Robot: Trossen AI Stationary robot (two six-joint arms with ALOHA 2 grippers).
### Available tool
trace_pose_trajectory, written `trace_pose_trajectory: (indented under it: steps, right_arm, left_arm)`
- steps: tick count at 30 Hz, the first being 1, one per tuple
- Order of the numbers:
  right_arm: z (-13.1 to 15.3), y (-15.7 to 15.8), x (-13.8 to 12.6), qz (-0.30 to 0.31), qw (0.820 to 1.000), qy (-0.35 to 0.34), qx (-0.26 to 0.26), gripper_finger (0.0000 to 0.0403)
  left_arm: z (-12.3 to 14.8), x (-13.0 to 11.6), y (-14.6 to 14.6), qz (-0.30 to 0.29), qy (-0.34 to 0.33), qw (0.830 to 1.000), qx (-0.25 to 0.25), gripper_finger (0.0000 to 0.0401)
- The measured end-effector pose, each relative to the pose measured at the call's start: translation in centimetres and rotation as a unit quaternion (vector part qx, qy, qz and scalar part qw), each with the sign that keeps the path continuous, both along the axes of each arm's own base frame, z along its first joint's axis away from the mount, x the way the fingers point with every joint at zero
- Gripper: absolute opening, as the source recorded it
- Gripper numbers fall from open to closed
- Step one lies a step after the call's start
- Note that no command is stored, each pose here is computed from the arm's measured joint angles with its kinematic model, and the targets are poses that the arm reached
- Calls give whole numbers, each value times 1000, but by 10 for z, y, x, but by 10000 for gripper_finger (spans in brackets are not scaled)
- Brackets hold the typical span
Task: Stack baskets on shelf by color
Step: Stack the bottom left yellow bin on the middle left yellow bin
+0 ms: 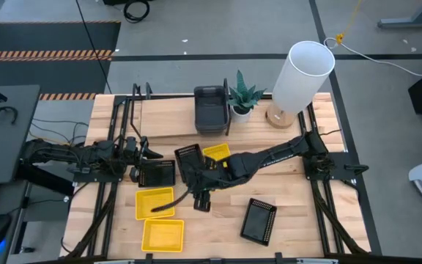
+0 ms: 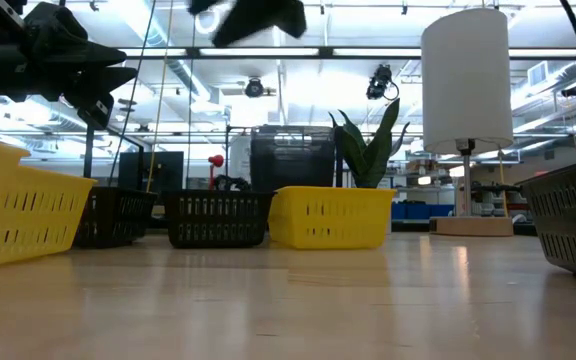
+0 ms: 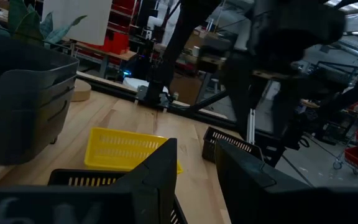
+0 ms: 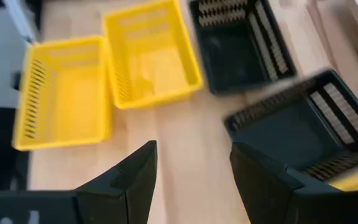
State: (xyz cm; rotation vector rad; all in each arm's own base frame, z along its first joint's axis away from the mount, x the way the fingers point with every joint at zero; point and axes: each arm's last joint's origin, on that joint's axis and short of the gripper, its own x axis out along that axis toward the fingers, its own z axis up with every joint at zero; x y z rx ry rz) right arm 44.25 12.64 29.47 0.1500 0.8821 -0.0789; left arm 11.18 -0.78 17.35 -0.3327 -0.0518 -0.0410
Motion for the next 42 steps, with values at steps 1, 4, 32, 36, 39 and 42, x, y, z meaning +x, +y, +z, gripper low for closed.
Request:
trace_pose_trajectory:
  steps: [1, 4, 32, 36, 39, 42]
  right_arm:
    - [1, 3, 0, 3, 1000, -8, 2, 209]
    - [2, 11, -2, 2, 1000, -15, -10, 209]
    - [-6, 76, -63, -36, 976, 50, -211, 130]
    - [-15, 70, -65, -48, 971, 72, -223, 117]
    - [-28, 60, -66, -52, 969, 89, -226, 104]
    - [-32, 50, -67, -46, 974, 70, -209, 88]
  left_arm:
    - [0, 0, 0, 0, 0, 1000, 0, 117]
    - [0, 0, 0, 0, 0, 1000, 0, 117]
    - [30, 0, -5, -85, 71, 990, -87, 117]
    - [48, 7, -6, -82, 103, 990, -51, 117]
    - [57, 14, -9, -89, 118, 989, -29, 117]
    - [60, 21, -12, -94, 142, 985, -34, 117]
